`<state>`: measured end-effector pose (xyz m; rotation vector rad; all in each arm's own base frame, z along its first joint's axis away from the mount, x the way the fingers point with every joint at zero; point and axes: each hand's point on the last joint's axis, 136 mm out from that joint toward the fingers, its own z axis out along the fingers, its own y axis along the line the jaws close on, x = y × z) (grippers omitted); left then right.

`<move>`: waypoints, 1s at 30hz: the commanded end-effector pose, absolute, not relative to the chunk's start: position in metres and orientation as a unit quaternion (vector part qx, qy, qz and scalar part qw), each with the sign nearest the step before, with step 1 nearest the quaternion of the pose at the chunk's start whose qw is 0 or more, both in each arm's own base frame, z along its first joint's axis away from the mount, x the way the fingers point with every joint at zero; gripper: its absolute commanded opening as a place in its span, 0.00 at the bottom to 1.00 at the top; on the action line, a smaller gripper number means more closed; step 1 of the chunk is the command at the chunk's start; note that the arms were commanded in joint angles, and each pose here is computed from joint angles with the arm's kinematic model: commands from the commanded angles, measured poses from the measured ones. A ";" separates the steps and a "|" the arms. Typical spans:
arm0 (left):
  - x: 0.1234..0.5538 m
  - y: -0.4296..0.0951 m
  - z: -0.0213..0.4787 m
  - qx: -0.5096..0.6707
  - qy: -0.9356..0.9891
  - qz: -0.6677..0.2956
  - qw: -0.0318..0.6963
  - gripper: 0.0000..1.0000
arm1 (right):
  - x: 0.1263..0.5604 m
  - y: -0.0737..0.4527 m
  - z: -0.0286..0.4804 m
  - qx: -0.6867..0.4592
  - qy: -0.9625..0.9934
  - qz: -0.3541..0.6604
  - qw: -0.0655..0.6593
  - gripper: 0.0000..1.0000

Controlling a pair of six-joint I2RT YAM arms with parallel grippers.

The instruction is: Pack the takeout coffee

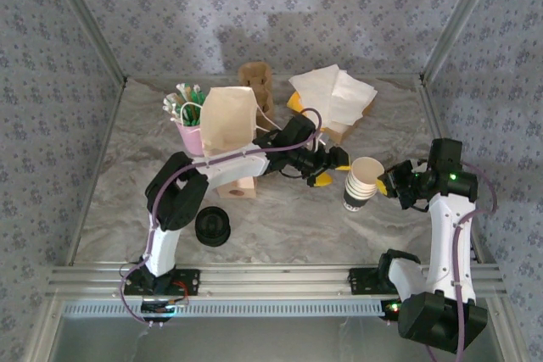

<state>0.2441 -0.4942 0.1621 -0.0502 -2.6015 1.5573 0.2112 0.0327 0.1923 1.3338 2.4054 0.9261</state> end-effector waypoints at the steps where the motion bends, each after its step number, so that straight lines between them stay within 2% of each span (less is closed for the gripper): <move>1: 0.235 -0.502 0.160 -0.031 -0.850 0.521 0.070 0.82 | 0.210 0.037 0.195 0.458 0.815 0.335 0.118 0.00; 30: 0.232 -0.492 0.153 -0.035 -0.866 0.496 0.064 0.82 | 0.227 0.040 0.222 0.455 0.777 0.403 0.163 0.00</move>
